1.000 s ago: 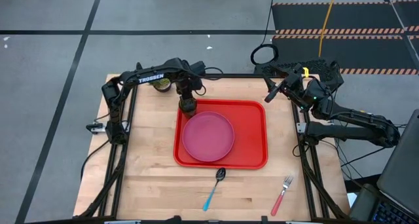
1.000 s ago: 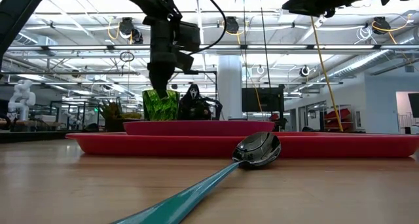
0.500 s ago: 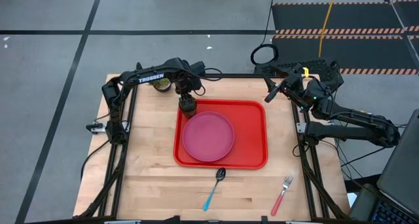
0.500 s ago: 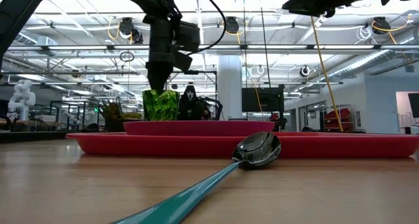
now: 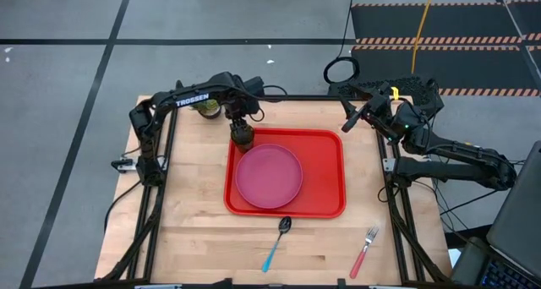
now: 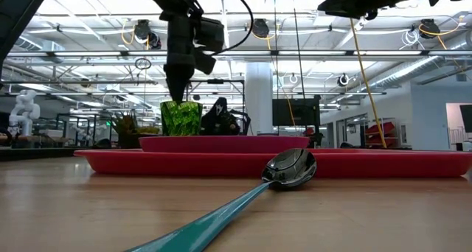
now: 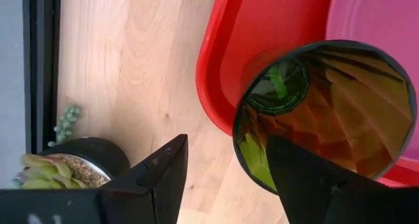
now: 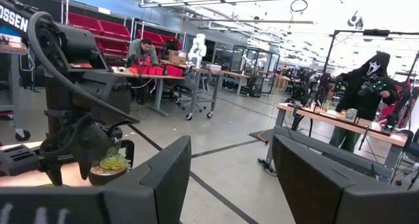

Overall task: Pick and place plate/cup/fork/spoon on tray
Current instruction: Adjust the orange tray

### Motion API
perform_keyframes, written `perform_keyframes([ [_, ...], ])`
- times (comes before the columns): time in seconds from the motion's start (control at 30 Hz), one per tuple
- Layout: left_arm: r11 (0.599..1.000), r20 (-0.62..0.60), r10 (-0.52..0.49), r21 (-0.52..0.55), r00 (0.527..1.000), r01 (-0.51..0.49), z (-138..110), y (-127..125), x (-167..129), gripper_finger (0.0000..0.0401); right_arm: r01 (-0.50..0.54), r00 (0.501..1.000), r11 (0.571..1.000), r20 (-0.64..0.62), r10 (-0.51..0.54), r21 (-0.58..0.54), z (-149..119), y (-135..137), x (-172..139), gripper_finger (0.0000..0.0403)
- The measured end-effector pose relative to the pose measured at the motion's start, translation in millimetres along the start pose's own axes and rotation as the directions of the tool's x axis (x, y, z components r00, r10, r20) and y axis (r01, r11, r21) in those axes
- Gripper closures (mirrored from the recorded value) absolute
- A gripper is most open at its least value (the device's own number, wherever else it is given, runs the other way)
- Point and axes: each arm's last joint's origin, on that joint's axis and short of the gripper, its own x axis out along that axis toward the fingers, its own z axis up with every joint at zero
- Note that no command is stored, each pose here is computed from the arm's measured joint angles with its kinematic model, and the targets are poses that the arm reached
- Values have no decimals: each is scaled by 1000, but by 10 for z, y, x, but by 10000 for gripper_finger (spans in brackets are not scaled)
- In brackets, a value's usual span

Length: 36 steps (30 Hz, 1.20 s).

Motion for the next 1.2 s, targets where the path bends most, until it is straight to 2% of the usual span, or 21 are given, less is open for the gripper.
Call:
perform_keyframes([
  [0.13,1000,19,4,5,1000,-4,-20,-12,-121,192,0,1000,1000,-1,0,0,-2,2,3,195],
  [0.37,999,159,43,-2,986,-44,-83,-16,-542,192,-1,1000,1000,-5,1,9,-8,5,9,195],
  [0.6,997,402,69,3,913,-77,-154,-205,-976,192,-17,1000,998,-21,18,57,-35,25,33,195],
  [0.77,994,497,19,82,868,-69,-237,-450,-1198,192,-142,984,986,-101,150,84,-175,140,136,195],
  [0.83,992,498,3,110,867,-66,-268,-546,-1233,192,-197,963,977,-170,208,80,-278,215,182,195],
  [0.97,987,444,-30,155,895,-44,-334,-728,-1216,192,-274,909,961,-317,270,36,-406,373,242,195],
  [1.1,988,333,-27,155,943,-26,-388,-857,-1012,192,-350,854,937,-412,317,-3,-389,529,306,195],
  [1.2,993,215,-9,116,977,-17,-465,-914,-810,192,-355,838,934,-456,301,-36,-319,605,347,195],
])
